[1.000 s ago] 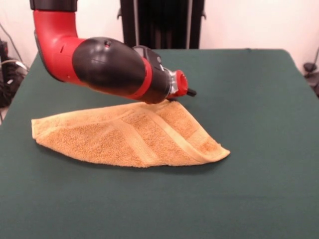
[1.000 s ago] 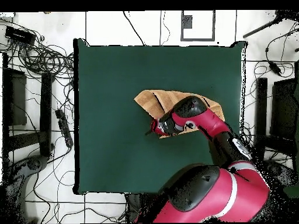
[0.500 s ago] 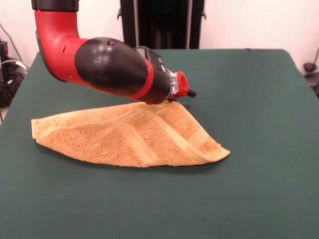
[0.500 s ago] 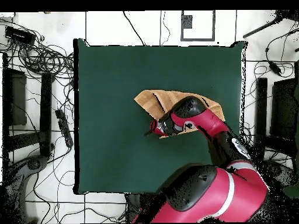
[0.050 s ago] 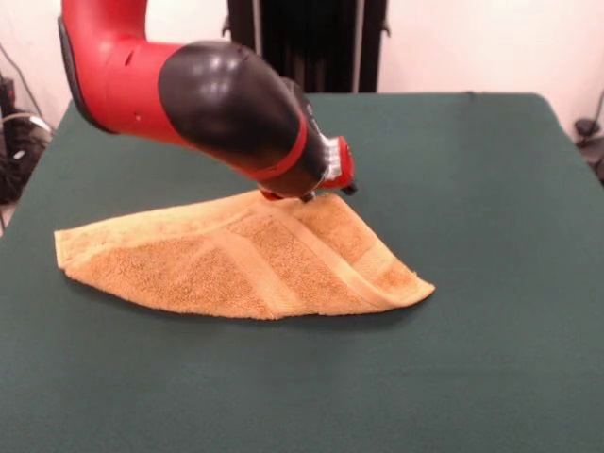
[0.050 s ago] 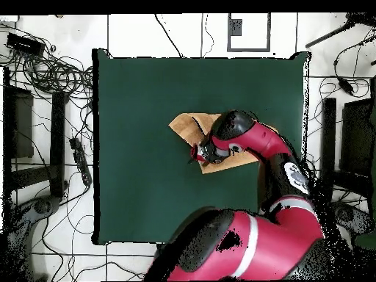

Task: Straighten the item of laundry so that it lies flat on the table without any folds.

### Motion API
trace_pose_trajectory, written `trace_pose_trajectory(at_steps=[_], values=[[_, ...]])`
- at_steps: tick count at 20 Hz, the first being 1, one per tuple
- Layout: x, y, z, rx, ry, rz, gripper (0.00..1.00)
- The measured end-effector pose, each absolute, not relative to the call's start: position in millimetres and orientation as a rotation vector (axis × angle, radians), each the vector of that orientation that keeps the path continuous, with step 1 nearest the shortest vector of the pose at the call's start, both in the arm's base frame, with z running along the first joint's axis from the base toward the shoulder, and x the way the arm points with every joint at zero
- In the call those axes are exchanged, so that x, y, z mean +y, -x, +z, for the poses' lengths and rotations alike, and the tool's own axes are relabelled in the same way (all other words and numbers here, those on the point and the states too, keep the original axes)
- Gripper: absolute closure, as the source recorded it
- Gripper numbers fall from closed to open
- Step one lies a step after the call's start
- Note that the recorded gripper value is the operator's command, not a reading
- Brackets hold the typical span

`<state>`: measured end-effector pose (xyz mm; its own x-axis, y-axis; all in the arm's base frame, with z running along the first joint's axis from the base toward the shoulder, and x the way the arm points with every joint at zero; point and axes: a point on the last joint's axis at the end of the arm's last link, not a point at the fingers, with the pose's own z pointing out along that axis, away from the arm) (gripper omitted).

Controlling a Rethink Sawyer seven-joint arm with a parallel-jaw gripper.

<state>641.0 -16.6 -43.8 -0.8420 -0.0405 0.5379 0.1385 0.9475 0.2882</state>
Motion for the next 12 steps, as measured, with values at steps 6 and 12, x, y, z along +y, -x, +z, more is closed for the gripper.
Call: trace_pose_trajectory(at_steps=[6, 12], values=[[-10.3, -678.8, -6.2, -2.625, 0.107, -0.197, 0.0], [3.8, -708.9, 37.8, -2.666, 0.243, -0.044, 0.0]])
